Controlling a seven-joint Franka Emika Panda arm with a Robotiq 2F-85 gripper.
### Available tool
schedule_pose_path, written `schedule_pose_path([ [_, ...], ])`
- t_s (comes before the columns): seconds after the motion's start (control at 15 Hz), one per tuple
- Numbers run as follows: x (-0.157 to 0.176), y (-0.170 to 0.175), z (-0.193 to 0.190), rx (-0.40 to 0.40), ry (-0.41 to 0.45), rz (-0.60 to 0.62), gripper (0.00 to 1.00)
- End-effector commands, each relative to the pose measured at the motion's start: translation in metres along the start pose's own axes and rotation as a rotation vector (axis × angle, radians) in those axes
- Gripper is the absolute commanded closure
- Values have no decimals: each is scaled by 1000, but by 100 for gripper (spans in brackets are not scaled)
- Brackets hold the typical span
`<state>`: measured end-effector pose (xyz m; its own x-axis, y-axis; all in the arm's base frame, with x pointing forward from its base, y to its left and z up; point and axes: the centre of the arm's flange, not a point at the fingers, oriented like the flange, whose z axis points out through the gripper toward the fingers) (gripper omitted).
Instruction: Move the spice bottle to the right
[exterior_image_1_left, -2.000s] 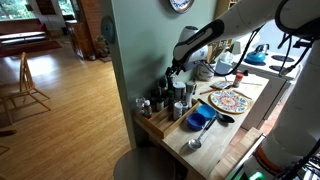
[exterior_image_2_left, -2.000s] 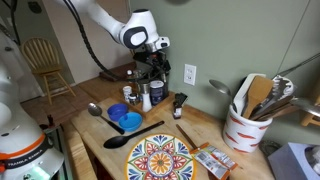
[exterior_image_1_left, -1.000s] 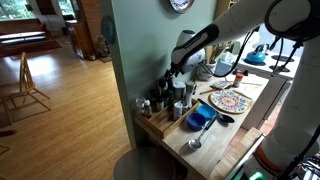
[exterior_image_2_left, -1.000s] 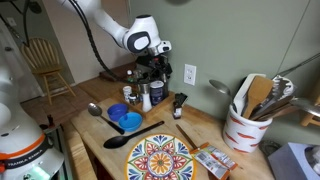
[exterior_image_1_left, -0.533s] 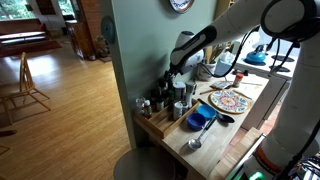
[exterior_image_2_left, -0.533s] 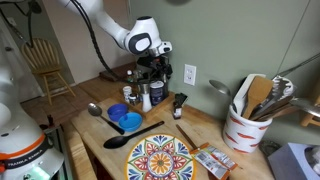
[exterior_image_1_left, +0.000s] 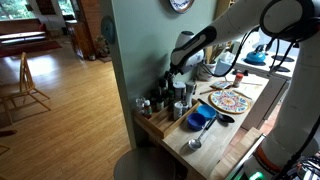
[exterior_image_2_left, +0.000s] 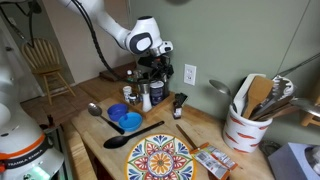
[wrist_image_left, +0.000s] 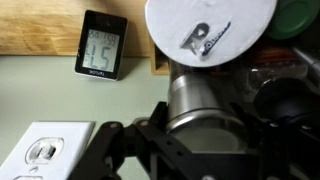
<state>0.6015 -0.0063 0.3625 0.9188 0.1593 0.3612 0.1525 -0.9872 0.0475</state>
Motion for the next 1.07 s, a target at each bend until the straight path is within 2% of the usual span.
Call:
schedule_pose_path([
  [0.0,11,3,-34,5,14,-19,62],
  [0.27,23,3,-71,38,-1,-11,62],
  [0.53,33,17,-114,39,2,19,62],
  [1.0,17,80,-155,-27,13,134,62],
])
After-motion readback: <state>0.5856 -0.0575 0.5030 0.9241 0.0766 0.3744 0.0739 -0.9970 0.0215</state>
